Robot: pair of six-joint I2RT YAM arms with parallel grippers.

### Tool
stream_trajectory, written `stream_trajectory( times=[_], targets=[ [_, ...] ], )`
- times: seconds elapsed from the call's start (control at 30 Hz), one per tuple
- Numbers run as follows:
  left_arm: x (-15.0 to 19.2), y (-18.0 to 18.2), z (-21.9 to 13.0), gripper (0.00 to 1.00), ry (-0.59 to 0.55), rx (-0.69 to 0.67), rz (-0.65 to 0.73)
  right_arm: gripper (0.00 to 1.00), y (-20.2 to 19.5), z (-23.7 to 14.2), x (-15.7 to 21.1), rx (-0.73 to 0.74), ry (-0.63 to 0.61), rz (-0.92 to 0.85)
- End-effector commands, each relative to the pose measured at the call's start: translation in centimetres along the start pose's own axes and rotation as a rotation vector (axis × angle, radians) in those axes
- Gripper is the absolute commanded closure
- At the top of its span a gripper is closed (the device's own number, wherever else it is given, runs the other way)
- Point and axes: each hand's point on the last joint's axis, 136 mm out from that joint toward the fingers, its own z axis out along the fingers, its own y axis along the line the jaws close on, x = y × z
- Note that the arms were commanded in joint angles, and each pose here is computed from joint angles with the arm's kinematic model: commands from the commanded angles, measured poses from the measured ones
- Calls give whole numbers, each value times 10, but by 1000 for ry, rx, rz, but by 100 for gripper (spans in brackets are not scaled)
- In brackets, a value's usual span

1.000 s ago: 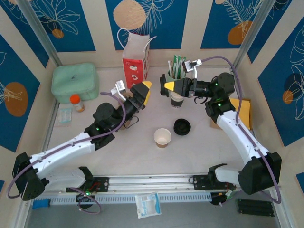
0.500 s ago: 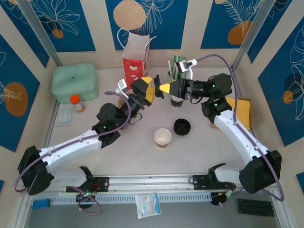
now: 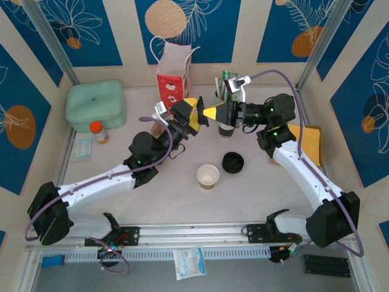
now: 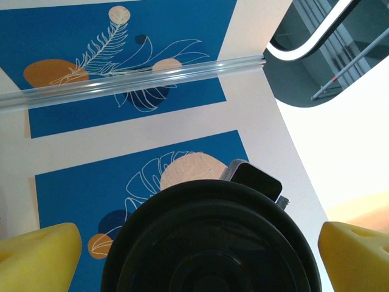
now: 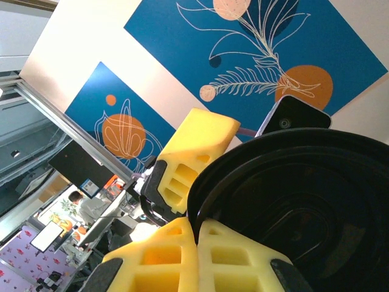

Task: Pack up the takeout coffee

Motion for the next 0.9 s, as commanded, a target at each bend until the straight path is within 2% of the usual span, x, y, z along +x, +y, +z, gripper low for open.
stream_trajectory(
  times=[0.0,0.17,0.47,0.87],
  targets=[
    [2,-17,2,4,-5,63,-25,100,5,2,-4,-1,-11,-30],
    [3,-16,3,8,-7,63,-27,100,1,2,-2,5,-7,-21],
    [6,-13,5,9,0,60,-28,100,0,2,-1,8,-3,-15],
    [9,-10,6,19,4,62,-32,100,-6,2,3,28,-1,1]
  ],
)
